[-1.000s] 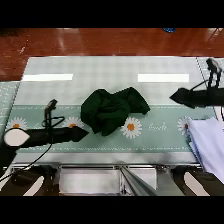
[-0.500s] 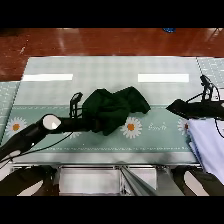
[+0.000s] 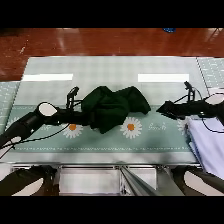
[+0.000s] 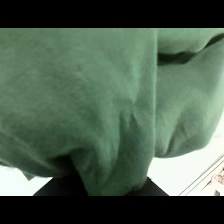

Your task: Fold the shirts.

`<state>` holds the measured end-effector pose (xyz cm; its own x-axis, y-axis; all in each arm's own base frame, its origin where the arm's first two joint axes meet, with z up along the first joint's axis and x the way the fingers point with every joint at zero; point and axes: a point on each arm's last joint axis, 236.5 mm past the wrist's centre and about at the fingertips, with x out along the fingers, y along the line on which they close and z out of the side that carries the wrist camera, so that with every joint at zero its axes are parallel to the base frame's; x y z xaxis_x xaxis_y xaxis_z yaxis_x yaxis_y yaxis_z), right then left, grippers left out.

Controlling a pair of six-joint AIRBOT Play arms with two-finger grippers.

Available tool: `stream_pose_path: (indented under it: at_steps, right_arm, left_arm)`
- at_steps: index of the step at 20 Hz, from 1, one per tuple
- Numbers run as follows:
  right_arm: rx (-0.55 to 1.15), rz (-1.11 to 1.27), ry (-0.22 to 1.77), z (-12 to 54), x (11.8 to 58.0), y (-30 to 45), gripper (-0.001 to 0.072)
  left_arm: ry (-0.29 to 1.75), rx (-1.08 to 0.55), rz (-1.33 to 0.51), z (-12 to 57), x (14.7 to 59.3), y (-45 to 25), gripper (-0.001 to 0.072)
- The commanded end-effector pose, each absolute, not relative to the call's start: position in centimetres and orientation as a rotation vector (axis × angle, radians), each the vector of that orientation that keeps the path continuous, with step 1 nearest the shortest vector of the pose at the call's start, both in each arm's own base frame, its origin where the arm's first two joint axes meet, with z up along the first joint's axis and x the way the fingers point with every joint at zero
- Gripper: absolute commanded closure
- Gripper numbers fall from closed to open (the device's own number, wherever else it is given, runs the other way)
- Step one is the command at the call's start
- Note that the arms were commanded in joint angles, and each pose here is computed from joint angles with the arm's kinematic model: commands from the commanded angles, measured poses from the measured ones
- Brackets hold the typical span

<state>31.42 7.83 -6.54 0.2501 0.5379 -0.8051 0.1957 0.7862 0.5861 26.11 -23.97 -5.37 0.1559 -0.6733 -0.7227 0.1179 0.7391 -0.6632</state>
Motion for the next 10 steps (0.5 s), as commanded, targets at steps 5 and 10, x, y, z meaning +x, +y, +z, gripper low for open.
stream_pose_path:
  at_steps: [5,10]
  right_arm:
    - [0.798,0.394,1.261,-8.8,35.4,10.3,0.0305]
    - [0.714,0.473,1.278,-8.7,35.9,12.9,0.0305]
  left_arm:
    - [1.317,-0.492,-0.647,-5.3,25.6,-23.8,0.0681]
    - [1.318,-0.492,-0.647,-5.4,25.6,-23.8,0.0681]
